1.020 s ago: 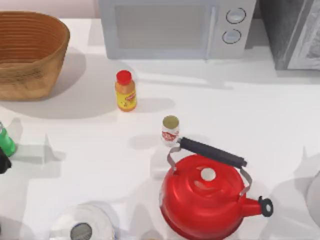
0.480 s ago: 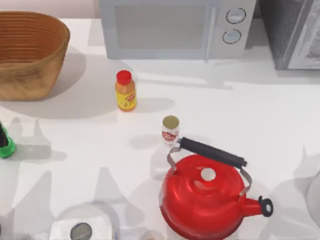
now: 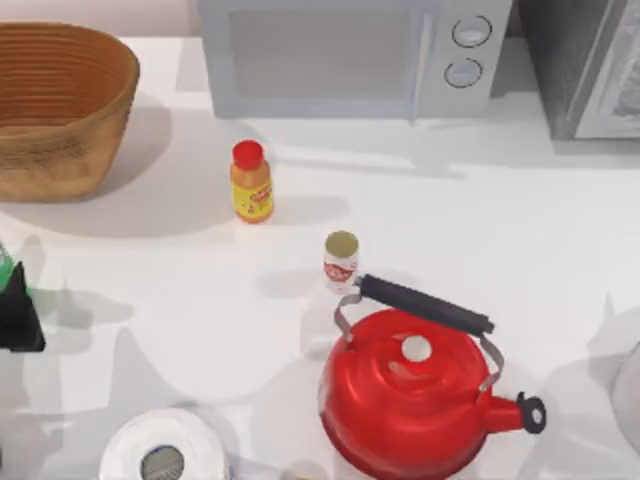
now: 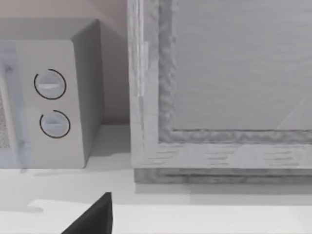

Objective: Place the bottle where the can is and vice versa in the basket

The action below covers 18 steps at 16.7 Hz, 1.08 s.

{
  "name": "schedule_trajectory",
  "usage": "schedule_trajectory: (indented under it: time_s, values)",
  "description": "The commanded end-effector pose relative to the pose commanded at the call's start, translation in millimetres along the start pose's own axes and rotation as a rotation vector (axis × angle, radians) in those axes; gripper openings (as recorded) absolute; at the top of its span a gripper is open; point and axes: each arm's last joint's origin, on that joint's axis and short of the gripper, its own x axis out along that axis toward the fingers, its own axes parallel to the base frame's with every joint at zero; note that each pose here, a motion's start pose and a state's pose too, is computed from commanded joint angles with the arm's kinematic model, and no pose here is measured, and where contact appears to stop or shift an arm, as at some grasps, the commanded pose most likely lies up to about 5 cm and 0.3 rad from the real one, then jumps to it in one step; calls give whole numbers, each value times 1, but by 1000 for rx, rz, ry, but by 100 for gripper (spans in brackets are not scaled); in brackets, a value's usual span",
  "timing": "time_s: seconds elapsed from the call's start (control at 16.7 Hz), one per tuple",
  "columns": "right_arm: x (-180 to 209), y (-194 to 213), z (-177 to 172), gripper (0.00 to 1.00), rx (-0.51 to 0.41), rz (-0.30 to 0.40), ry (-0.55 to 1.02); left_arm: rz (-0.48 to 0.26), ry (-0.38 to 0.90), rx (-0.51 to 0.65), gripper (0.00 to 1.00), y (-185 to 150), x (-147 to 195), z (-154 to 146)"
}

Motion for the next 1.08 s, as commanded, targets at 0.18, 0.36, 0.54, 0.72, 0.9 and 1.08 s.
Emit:
schedule_trajectory:
  time_s: [0.18, 0.36, 0.54, 0.72, 0.9, 1.08]
  values:
    - [0, 0, 0, 100, 0, 0, 0, -10, 29, -7, 100, -1, 0, -5]
    - [0, 0, 0, 100, 0, 0, 0, -10, 10, -2, 100, 0, 2, -2]
    - [0, 0, 0, 100, 0, 0, 0, -11, 14, -4, 100, 1, 7, 0]
    - [0, 0, 0, 100, 0, 0, 0, -13, 14, -9, 100, 5, 24, 4]
    - [0, 0, 0, 100, 0, 0, 0, -15, 13, -11, 100, 5, 42, 5]
    - [0, 0, 0, 100, 0, 0, 0, -12, 19, -8, 100, 1, 55, 0]
